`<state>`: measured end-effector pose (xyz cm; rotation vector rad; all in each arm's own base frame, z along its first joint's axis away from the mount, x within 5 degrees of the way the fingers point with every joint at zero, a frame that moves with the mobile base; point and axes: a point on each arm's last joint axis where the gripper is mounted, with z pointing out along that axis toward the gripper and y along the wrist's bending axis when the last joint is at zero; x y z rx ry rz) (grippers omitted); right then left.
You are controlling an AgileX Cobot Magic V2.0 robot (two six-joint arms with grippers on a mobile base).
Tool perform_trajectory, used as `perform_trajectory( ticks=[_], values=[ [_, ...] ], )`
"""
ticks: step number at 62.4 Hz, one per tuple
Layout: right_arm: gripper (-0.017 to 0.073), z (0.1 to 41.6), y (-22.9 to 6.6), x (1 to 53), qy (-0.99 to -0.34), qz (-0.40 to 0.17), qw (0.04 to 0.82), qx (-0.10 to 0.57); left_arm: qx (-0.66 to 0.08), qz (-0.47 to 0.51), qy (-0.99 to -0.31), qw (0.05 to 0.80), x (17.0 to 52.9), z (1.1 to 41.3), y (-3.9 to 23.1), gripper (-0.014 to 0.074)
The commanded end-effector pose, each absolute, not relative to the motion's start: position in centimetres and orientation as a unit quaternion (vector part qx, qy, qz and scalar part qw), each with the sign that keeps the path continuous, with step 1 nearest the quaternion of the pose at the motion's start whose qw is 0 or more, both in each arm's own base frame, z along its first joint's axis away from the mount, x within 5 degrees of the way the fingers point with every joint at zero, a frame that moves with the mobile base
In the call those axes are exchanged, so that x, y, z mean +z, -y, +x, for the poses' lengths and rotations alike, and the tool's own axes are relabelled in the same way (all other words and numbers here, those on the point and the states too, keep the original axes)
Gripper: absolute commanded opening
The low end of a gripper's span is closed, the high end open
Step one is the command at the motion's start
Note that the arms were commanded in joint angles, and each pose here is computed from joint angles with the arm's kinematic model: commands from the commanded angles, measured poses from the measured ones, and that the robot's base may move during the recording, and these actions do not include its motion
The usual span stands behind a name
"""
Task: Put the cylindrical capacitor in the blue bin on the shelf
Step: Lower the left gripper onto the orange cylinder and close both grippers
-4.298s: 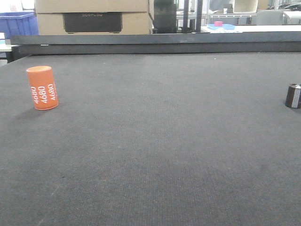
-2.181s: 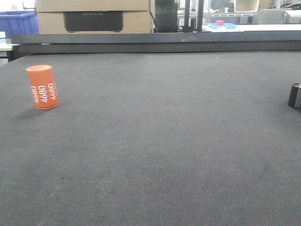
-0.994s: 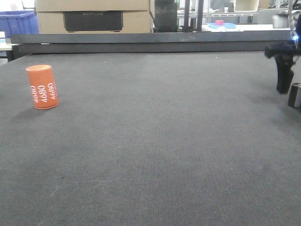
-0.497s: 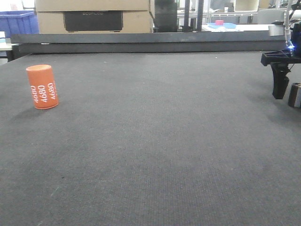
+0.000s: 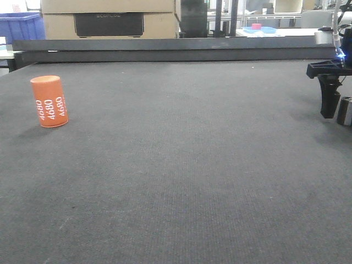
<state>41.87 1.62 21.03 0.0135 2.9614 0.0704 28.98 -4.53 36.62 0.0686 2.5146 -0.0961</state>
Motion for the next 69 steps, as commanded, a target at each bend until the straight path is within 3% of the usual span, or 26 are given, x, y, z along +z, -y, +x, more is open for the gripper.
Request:
perform_trajectory(
  ticks=[1, 10, 13, 26, 34, 44, 48, 69],
  values=[
    [0.0370, 41.8, -1.4, 21.4, -0.996, 0.003, 0.091, 0.020, -0.041, 0.024, -0.948, 0.314, 36.9, 29.0, 4.6, -0.0111],
    [0.0368, 41.8, -1.4, 21.4, -0.996, 0.003, 0.091, 0.020, -0.041, 0.024, -0.948, 0.314, 36.9, 29.0, 4.6, -0.0111],
    [0.0330, 41.8, -1.4, 21.4, -0.996, 0.003, 0.090, 0.020, -0.041, 0.024, -0.948, 0.314, 36.9, 29.0, 4.6, -0.0111],
    [-0.0167, 41.9, -1.4, 21.4, -0.996, 0.003, 0.091, 0.020, -0.069, 0.017, -0.941, 0.331, 36.7, 29.9, 5.1, -0.0077],
    [-0.0162, 41.9, -1.4, 21.4, -0.995, 0.005, 0.093, 0.024, -0.086, 0.014, -0.941, 0.328, 35.7, 31.1, 5.8, 0.0092],
    [-0.0162, 41.9, -1.5, 21.4, -0.995, 0.006, 0.093, 0.027, -0.070, 0.045, -0.937, 0.340, 34.3, 32.6, 7.4, 0.0398],
    [-0.0162, 41.9, -1.5, 21.4, -0.995, 0.006, 0.093, 0.028, -0.059, 0.063, -0.937, 0.339, 33.8, 33.4, 8.1, 0.0463],
    [-0.0162, 41.8, -1.6, 21.4, -0.995, 0.008, 0.091, 0.032, -0.019, 0.097, -0.948, 0.303, 31.9, 38.0, 10.1, 0.0486]
  ],
)
